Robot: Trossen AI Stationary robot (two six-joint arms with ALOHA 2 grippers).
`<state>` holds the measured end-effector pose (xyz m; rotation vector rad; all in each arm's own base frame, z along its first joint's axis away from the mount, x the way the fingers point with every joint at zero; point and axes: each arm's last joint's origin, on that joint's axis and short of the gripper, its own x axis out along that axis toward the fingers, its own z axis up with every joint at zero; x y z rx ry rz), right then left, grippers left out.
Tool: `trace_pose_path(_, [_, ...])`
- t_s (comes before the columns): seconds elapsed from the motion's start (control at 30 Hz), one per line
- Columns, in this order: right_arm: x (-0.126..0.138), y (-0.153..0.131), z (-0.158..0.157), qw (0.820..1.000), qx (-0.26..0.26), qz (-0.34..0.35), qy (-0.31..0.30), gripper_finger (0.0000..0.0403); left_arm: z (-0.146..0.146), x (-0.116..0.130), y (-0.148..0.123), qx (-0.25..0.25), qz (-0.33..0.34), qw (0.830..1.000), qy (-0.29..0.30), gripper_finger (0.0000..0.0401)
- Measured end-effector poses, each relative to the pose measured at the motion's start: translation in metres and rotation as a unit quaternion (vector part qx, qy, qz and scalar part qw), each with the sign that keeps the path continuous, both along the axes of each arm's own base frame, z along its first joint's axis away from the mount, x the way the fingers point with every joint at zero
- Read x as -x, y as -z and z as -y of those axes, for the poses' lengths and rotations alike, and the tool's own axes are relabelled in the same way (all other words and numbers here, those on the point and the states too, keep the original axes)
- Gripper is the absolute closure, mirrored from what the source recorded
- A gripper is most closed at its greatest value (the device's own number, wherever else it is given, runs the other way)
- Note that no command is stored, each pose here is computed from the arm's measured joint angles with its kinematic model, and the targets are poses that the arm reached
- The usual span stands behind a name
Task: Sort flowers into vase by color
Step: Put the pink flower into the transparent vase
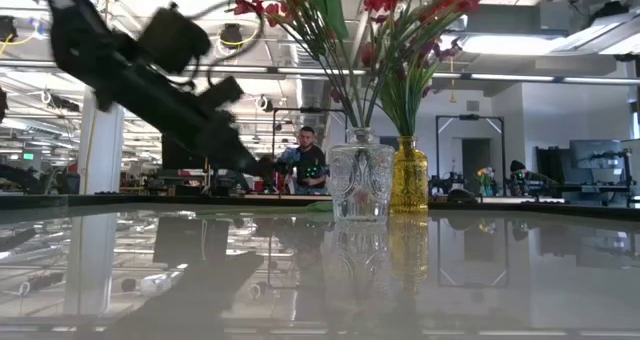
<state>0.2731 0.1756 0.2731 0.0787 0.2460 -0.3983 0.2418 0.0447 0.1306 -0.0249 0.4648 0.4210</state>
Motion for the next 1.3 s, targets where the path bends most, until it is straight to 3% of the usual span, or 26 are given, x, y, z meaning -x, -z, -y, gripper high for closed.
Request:
trace_pose_path(0.2, [0.005, 0.006, -0.012, 1.0, -0.006, -0.005, -0.015, 0.0139, -0.036, -0.037, 0.016, 0.034, -0.007, 0.999, -0.01, 0.0202])
trace_pose_path(0.5, [0.009, 0.009, -0.015, 1.0, -0.004, -0.015, -0.019, 0.0139, -0.061, -0.074, 0.039, 0.079, -0.11, 0.989, -0.058, 0.0208])
trace_pose_path(0.6, [0.01, 0.01, -0.015, 1.0, 0.001, -0.021, -0.02, 0.0139, -0.061, -0.075, 0.041, 0.086, -0.134, 0.986, -0.058, 0.0243])
trace_pose_path(0.77, [0.011, 0.011, -0.016, 0.999, 0.007, -0.029, -0.022, 0.0139, -0.06, -0.07, 0.043, 0.089, -0.162, 0.981, -0.053, 0.037])
trace_pose_path(0.83, [0.013, 0.012, -0.017, 0.999, 0.008, -0.03, -0.024, 0.0139, -0.059, -0.069, 0.044, 0.095, -0.17, 0.98, -0.049, 0.0389])
trace_pose_path(1.1, [0.018, 0.012, -0.024, 0.999, 0.008, -0.032, -0.036, 0.0139, -0.05, -0.044, 0.01, 0.094, -0.233, 0.967, -0.052, 0.04])
trace_pose_path(1.3, [0.019, 0.013, -0.024, 0.999, 0.009, -0.036, -0.037, 0.0139, -0.04, -0.007, -0.056, 0.051, -0.228, 0.967, -0.098, 0.0401])
